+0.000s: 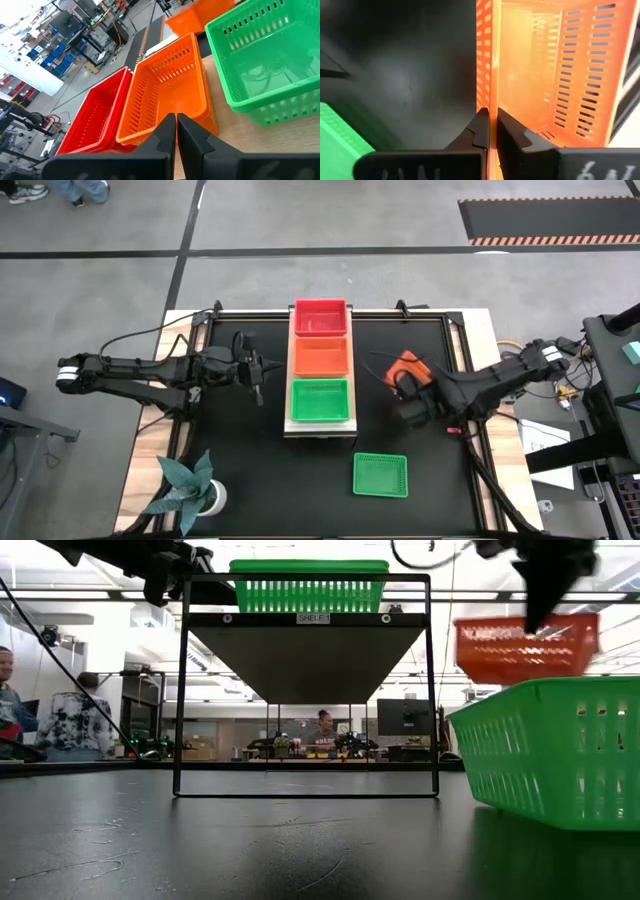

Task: Stack baskets on shelf by color
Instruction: Stack the orange bin on the orange bins on the shelf

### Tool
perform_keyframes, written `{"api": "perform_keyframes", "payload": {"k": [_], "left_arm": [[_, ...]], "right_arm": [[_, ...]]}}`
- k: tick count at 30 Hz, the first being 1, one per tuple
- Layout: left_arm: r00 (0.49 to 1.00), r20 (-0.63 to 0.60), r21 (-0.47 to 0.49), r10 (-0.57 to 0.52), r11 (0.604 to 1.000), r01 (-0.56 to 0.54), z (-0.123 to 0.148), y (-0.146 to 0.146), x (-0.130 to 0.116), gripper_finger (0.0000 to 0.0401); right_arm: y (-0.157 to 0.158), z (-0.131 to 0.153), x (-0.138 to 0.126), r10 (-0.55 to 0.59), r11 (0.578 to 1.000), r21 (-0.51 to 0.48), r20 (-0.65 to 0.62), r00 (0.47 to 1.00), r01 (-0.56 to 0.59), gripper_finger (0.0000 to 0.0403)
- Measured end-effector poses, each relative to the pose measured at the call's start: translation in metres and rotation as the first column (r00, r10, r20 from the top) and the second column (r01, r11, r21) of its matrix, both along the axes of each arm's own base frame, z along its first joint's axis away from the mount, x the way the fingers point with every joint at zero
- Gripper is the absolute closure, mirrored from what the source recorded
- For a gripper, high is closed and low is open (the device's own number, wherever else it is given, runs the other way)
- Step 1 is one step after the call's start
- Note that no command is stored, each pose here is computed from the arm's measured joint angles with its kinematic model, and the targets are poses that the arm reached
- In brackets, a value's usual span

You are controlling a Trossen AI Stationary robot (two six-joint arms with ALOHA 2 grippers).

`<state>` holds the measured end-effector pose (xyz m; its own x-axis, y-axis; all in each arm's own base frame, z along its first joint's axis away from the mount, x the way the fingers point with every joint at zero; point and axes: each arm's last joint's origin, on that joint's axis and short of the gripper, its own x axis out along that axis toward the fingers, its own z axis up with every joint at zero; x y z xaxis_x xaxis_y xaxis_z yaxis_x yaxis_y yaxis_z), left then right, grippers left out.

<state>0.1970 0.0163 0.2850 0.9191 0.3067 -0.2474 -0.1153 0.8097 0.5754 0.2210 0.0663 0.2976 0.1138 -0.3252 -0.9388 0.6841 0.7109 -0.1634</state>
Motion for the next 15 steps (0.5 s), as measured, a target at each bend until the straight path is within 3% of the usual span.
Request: {"api": "perform_keyframes", "payload": {"k": [6,9,15], "left_arm": [[1.000,-0.003,-0.002,0.001,1.000,-0.001,-0.001,0.000,0.000,0.0401],[1.000,-0.003,-0.002,0.001,1.000,-0.001,-0.001,0.000,0.000,0.0401],[1.000,-0.004,-0.003,0.001,1.000,-0.001,-0.001,0.000,0.000,0.0401]], "right_arm": [[-0.021,0.032,0.012,0.166,0.978,-0.133,0.040,0.985,-0.159,0.0394],[-0.029,0.044,0.016,0.222,0.951,-0.233,0.052,0.974,-0.204,0.0394],[-0.034,0.061,0.030,0.409,0.876,-0.311,0.071,0.910,-0.369,0.0394]]}}
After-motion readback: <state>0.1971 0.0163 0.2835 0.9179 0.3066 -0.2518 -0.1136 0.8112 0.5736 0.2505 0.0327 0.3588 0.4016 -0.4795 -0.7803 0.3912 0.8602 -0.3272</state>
